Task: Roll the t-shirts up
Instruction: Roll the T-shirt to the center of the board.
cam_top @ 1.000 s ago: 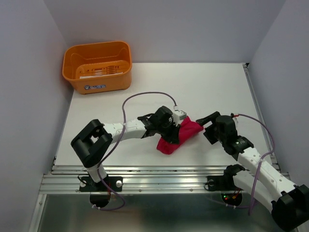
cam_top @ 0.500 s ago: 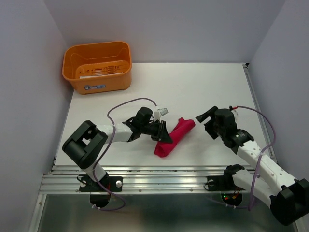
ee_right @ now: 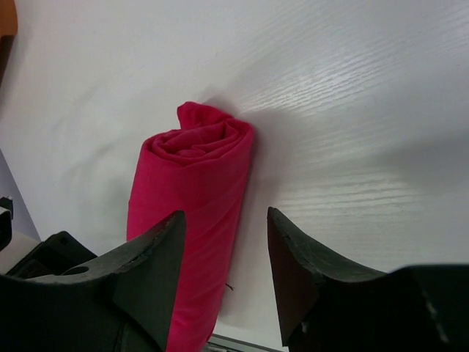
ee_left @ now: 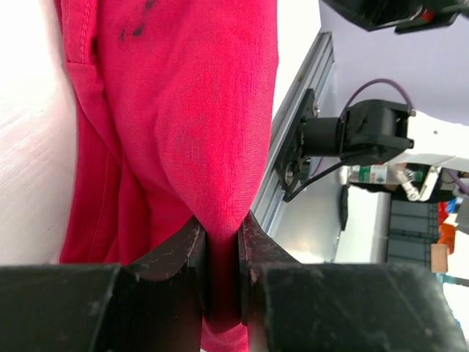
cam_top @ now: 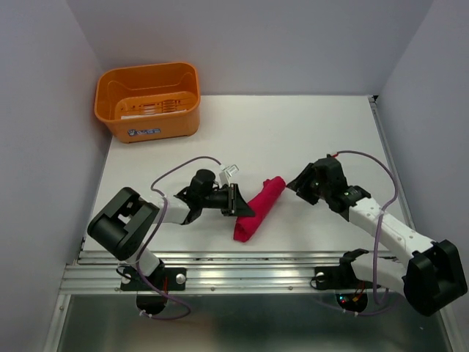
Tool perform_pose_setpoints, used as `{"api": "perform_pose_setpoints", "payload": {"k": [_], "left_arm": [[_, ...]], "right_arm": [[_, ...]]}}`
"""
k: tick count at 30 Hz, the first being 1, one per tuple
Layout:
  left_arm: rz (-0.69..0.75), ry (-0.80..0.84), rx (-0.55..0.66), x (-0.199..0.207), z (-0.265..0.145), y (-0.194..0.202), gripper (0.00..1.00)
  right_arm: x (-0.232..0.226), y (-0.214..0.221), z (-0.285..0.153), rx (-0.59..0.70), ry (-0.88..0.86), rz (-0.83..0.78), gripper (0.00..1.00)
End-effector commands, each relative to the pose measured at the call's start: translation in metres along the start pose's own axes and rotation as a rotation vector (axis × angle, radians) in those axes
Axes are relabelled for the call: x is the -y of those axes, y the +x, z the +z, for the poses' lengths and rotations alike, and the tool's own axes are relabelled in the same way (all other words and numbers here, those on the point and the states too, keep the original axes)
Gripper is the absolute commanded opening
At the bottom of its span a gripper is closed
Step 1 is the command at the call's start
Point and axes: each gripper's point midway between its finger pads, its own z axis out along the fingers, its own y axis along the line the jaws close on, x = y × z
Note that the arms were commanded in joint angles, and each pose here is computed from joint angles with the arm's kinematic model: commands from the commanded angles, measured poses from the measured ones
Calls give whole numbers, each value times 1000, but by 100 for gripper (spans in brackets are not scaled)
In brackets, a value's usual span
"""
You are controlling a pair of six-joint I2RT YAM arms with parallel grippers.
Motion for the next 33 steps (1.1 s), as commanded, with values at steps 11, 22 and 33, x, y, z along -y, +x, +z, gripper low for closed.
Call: {"api": "perform_pose_setpoints", "payload": {"k": [11,22,33], "left_arm": [[21,115,65,20,-10,-9,0],[13,100,55,12,-10,-2,0],[-36,77,61,7,-15,6,57]], "right_arm": [[-67,26,14,-118,-175,-171,40],[-90,58,35,-184,-203,-212,39],[-92,71,47,-205,-163,-247,39]]}}
